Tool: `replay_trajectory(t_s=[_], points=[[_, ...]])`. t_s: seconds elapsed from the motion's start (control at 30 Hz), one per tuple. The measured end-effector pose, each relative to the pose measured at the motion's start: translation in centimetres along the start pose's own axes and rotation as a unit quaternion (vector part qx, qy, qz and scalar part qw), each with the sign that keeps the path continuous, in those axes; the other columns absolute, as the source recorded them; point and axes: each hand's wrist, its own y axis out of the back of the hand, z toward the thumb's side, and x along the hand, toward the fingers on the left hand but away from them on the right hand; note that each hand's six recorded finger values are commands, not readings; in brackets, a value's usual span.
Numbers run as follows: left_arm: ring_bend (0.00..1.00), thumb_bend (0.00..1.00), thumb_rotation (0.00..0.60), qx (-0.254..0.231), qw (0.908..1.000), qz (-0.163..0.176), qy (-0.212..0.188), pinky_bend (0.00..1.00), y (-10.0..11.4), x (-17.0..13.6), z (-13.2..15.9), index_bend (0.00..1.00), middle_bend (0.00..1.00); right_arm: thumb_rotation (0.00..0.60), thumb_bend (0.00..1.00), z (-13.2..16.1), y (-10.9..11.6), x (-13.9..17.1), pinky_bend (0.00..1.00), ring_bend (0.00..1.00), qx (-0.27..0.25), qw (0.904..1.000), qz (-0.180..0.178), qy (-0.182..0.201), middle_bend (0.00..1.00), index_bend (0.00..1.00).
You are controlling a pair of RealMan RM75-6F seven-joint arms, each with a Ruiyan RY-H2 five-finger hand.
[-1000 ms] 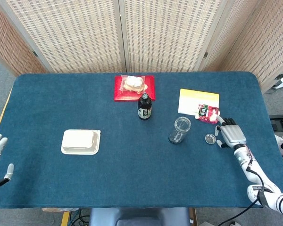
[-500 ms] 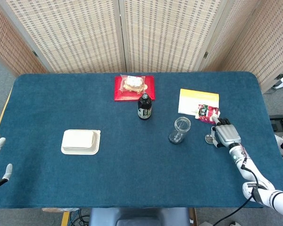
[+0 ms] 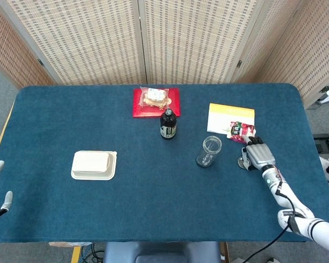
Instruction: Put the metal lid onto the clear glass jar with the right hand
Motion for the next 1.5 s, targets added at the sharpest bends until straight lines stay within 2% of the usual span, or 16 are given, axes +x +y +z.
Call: replay_trajectory(t_s=[0.2,0.4,0.67,0.93,1.13,1.5], points=[[0.0,0.42,0.6,-0.001,1.0,0.007,-0.005,0.01,0.3,-0.1,0.2,0.0,0.0,0.6,0.39,0.5,0.7,0.4,0.0,0.0,0.001,0.9999,-0.01,0.008,0.03,0.64],[0.0,0.42,0.6,0.0,0.9999,0.01,-0.009,0.01,0.3,-0.2,0.3,0.0,0.0,0.6,0.39,1.4,2.4,1.6,0.0,0.0,0.004,0.9993,-0.027,0.024,0.03,0.64],[0.0,0.43,0.6,0.01,0.9999,0.009,-0.008,0.01,-0.1,-0.1,0.5,0.0,0.0,0.6,0.39,3.3,6.9,4.4,0.0,0.0,0.008,0.9968,-0.063,0.048,0.03,0.64],[0.0,0.42,0.6,0.014,0.9999,0.006,-0.005,0.01,-0.3,0.0,0.6,0.0,0.0,0.6,0.39,5.0,11.9,6.6,0.0,0.0,0.025,0.9932,-0.101,0.054,0.03,0.64],[0.0,0.42,0.6,0.009,0.9999,0.007,-0.003,0.01,-0.2,0.0,0.4,0.0,0.0,0.6,0.39,7.3,14.2,6.4,0.0,0.0,0.026,0.9905,-0.116,0.069,0.03,0.64],[0.0,0.42,0.6,-0.003,0.9999,0.014,0.002,0.01,0.6,-0.1,-0.1,0.0,0.0,0.6,0.39,11.7,16.6,6.0,0.0,0.0,0.035,0.9853,-0.134,0.1,0.03,0.64]])
